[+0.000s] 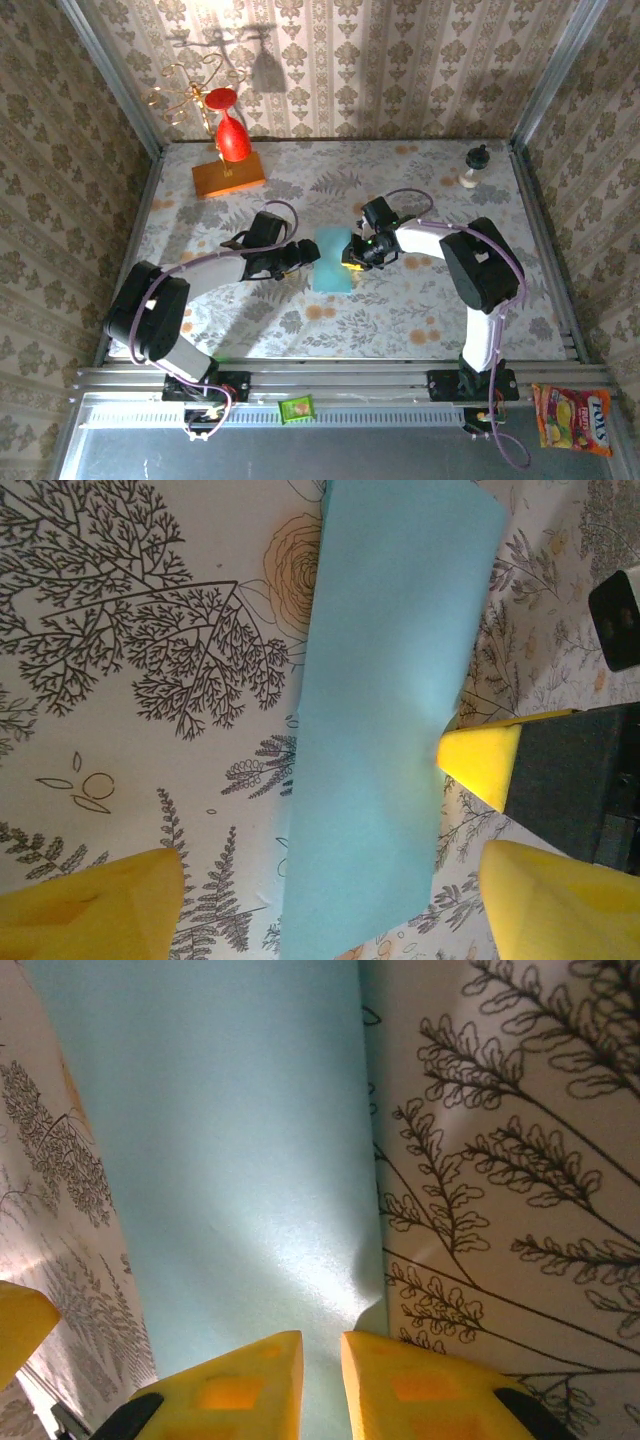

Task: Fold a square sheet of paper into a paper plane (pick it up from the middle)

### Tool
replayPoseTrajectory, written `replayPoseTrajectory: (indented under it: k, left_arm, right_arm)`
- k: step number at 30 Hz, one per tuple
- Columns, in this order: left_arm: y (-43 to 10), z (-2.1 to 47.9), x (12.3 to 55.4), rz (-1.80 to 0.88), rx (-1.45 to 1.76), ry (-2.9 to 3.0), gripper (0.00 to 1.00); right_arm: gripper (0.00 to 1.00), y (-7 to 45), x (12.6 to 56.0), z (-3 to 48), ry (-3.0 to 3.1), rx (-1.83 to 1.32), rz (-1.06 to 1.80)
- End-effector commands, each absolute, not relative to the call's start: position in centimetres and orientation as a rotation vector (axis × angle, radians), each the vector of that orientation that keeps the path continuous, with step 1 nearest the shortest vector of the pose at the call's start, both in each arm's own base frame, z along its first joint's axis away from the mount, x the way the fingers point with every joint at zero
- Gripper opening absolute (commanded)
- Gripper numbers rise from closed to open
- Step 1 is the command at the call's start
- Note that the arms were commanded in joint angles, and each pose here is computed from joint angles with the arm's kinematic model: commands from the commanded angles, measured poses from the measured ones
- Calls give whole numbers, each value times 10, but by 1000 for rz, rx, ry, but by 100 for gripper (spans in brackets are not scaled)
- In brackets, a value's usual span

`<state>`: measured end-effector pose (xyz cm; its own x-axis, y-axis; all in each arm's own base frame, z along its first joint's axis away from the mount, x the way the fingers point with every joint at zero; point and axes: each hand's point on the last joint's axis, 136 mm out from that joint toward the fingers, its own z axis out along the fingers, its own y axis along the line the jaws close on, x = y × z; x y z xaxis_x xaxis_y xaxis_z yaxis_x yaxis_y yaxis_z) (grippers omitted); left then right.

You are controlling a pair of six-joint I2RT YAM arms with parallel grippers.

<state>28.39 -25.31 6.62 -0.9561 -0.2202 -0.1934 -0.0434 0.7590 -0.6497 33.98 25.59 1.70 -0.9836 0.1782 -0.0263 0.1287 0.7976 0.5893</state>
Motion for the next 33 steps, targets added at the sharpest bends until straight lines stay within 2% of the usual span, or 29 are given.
replayPoseTrajectory:
  k: [1,5,12,19,33]
  left_arm:
    - [-262,70,282,-1027,-196,2711,72]
    - [-262,60,277,-1016,-236,2733,57]
    - [-267,48,268,-1004,-228,2776,45]
    - [-272,36,262,-992,-224,2814,43]
    - [-293,41,266,-1186,-201,2761,38]
  right_arm:
    - [22,248,340,1,2945,301,878]
    - [22,243,336,-6,2969,304,857]
    - [22,238,334,-10,2978,318,850]
    - [22,239,334,-11,2982,318,855]
    - [22,238,332,-14,2994,320,846]
